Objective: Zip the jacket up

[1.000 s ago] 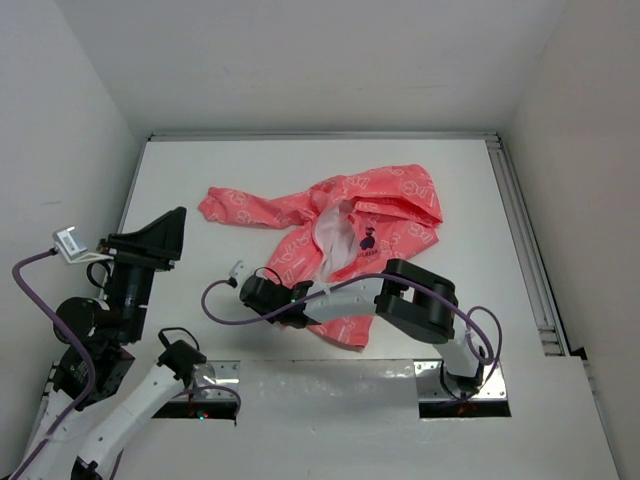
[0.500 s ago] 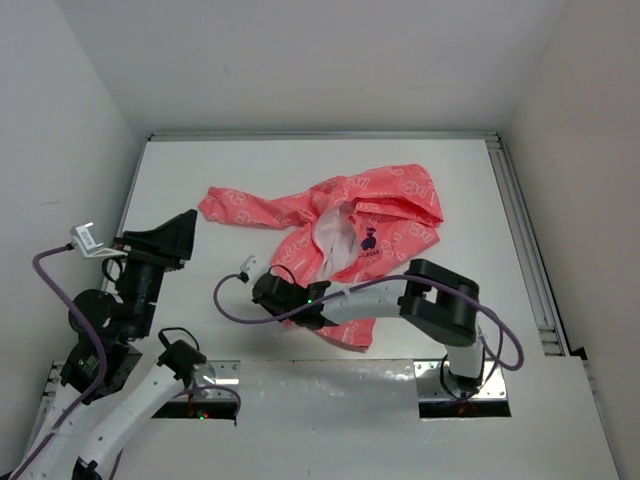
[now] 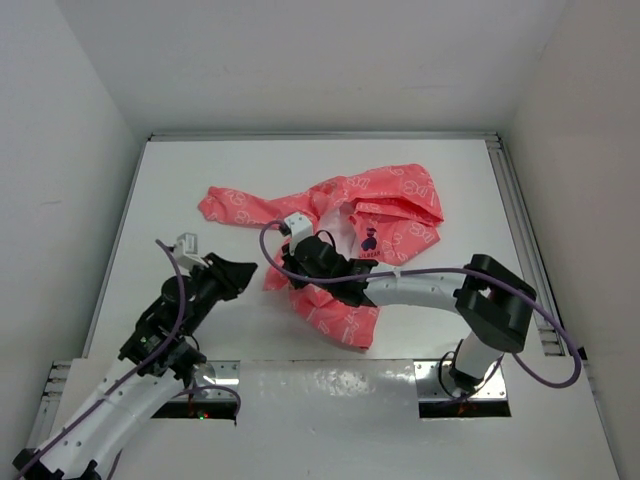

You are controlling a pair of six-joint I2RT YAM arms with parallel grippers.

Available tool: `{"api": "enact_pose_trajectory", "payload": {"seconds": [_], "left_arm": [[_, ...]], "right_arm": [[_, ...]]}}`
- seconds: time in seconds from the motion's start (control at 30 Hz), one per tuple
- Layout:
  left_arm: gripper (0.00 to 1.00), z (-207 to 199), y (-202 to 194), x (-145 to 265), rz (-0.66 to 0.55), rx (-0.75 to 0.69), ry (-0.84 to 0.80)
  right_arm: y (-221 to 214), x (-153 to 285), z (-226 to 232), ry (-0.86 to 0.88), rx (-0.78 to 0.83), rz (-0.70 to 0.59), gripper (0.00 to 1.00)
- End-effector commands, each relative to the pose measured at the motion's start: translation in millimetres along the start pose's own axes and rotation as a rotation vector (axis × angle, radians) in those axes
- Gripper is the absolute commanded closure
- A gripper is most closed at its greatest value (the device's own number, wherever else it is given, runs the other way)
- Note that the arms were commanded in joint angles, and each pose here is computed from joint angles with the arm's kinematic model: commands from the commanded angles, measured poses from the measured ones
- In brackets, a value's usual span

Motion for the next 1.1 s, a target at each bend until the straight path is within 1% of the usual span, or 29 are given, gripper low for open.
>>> {"api": "enact_pose_trajectory", "payload": {"seconds": [0.0, 0.07, 0.1, 0.13, 0.17, 0.2, 0.27, 0.3, 0.37, 0.4, 0.43, 0.47, 0.53, 0.57, 0.6, 0.63, 0.83, 0.87, 0.97, 1.03, 1.07], "left_arm": [[0.80, 4, -43, 0, 0.176, 0.111, -0.108], [0.69, 2, -51, 0, 0.185, 0.188, -0.178], [0.58, 10, -61, -2, 0.213, 0.217, -0.180], [0.55, 12, -65, -2, 0.222, 0.235, -0.193], [0.54, 17, -73, -1, 0.256, 0.249, -0.187], [0.53, 32, -86, -4, 0.291, 0.273, -0.148], [0.53, 42, -100, -2, 0.347, 0.271, -0.125], [0.53, 22, -88, -4, 0.306, 0.288, -0.227], [0.53, 43, -103, -7, 0.333, 0.294, -0.178], [0.52, 42, -104, -7, 0.331, 0.318, -0.196], [0.51, 40, -104, -7, 0.325, 0.337, -0.224], [0.50, 43, -109, -7, 0.332, 0.368, -0.239], [0.48, 44, -110, -8, 0.327, 0.384, -0.258], [0.46, 50, -115, -9, 0.333, 0.390, -0.249], [0.46, 47, -117, -7, 0.340, 0.395, -0.261], [0.46, 51, -120, -8, 0.354, 0.391, -0.232], [0.47, 56, -138, -3, 0.419, 0.387, -0.163], [0.46, 52, -136, -4, 0.406, 0.384, -0.158], [0.46, 54, -152, 3, 0.462, 0.354, -0.130], [0.46, 59, -158, 4, 0.481, 0.349, -0.098], [0.47, 59, -159, 5, 0.483, 0.362, -0.108]], "right_arm": [[19, 5, 2, 0.049, -0.110, -0.075, 1.00], [27, 8, 3, 0.069, -0.166, -0.109, 1.00], [25, 9, -2, 0.065, -0.188, -0.109, 1.00], [31, 11, 1, 0.077, -0.211, -0.125, 1.00], [26, 12, -3, 0.077, -0.243, -0.124, 1.00], [24, 14, -3, 0.083, -0.259, -0.125, 1.00], [22, 19, -4, 0.089, -0.305, -0.140, 1.00], [21, 20, -3, 0.096, -0.321, -0.144, 1.00], [17, 26, 0, 0.118, -0.370, -0.137, 1.00], [13, 29, 2, 0.136, -0.387, -0.125, 1.00], [15, 32, 4, 0.152, -0.439, -0.139, 1.00], [7, 36, 3, 0.153, -0.467, -0.131, 1.00], [6, 41, 8, 0.192, -0.530, -0.140, 1.00], [1, 44, 8, 0.201, -0.547, -0.135, 1.00], [1, 45, 8, 0.205, -0.562, -0.141, 1.00], [6, 47, 9, 0.216, -0.581, -0.158, 1.00], [8, 45, 1, 0.164, -0.623, -0.189, 1.00], [10, 44, -1, 0.145, -0.632, -0.198, 1.00], [8, 42, 1, 0.155, -0.642, -0.185, 1.00], [9, 45, -1, 0.150, -0.657, -0.199, 1.00], [4, 47, -3, 0.148, -0.658, -0.195, 1.00]]}}
Point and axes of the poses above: each gripper's point midway between its finger pads, its own x axis back along the fingers, its own z axis along the line the jaws close on, y = z × x, the point moved 3 cm from there along x, back along the fingers, and after that the axes turned 8 degrees about x, right-handed, at the moved point
